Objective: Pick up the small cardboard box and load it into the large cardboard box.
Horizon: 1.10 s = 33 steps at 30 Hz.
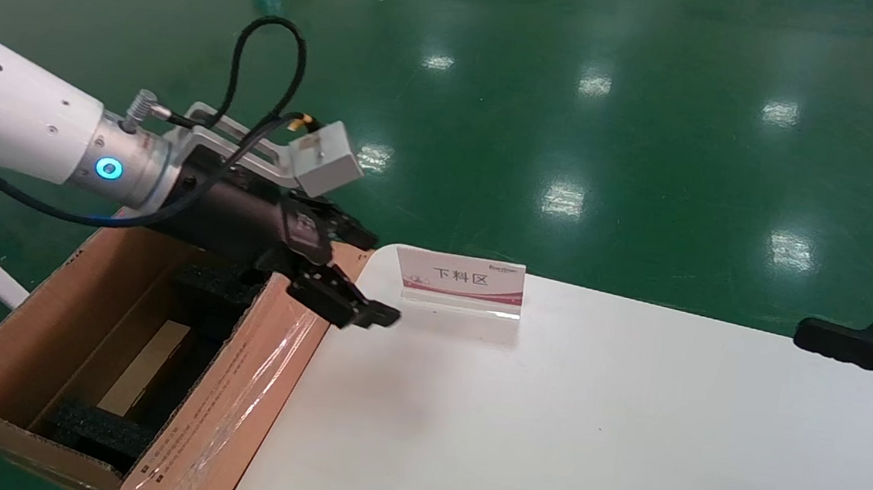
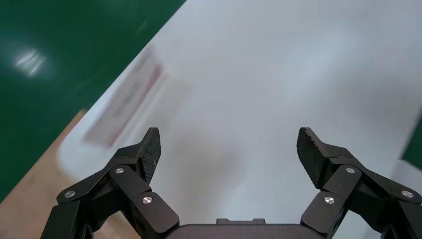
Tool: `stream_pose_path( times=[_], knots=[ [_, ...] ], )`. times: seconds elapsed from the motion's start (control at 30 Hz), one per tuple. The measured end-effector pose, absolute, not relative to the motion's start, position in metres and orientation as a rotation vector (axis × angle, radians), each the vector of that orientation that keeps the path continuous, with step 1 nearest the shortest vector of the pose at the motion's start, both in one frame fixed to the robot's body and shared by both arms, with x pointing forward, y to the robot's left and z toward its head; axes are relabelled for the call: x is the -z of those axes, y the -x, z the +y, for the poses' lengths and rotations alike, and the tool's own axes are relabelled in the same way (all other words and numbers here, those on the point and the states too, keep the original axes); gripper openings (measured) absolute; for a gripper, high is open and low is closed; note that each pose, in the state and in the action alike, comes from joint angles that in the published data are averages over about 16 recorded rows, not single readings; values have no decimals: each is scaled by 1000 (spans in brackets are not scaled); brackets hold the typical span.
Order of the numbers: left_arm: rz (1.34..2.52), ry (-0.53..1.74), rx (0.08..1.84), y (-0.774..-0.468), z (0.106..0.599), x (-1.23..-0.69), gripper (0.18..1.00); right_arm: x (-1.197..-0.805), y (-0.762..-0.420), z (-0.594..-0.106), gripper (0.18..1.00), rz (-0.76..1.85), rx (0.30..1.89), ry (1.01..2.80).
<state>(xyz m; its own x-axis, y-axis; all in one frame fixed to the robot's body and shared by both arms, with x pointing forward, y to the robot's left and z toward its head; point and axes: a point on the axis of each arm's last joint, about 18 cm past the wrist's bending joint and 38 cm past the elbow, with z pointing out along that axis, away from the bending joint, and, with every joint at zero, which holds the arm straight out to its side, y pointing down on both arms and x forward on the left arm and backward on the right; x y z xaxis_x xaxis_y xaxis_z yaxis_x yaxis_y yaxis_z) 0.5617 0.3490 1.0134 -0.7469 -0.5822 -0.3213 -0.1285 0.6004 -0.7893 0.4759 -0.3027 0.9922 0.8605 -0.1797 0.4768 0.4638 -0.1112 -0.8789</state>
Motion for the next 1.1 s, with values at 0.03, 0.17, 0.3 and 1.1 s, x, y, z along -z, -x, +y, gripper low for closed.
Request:
stream_pose_path(
  times=[0.03,0.17,0.3,1.1],
  knots=[
    [2270,536,1075,-561,344,-1012,1001,-992,-476,-303,1001,-228,553,1594],
    [2292,439,1161,-557,326,-1009,1001,-992,-476,-303,1001,-228,553,1594],
    [2301,341,1249,-552,310,-1007,1001,-992,-476,-303,1001,-228,553,1594],
    [2074,-166,1713,-498,285,-997,1001,-992,-476,-303,1001,-228,553,1594]
  ],
)
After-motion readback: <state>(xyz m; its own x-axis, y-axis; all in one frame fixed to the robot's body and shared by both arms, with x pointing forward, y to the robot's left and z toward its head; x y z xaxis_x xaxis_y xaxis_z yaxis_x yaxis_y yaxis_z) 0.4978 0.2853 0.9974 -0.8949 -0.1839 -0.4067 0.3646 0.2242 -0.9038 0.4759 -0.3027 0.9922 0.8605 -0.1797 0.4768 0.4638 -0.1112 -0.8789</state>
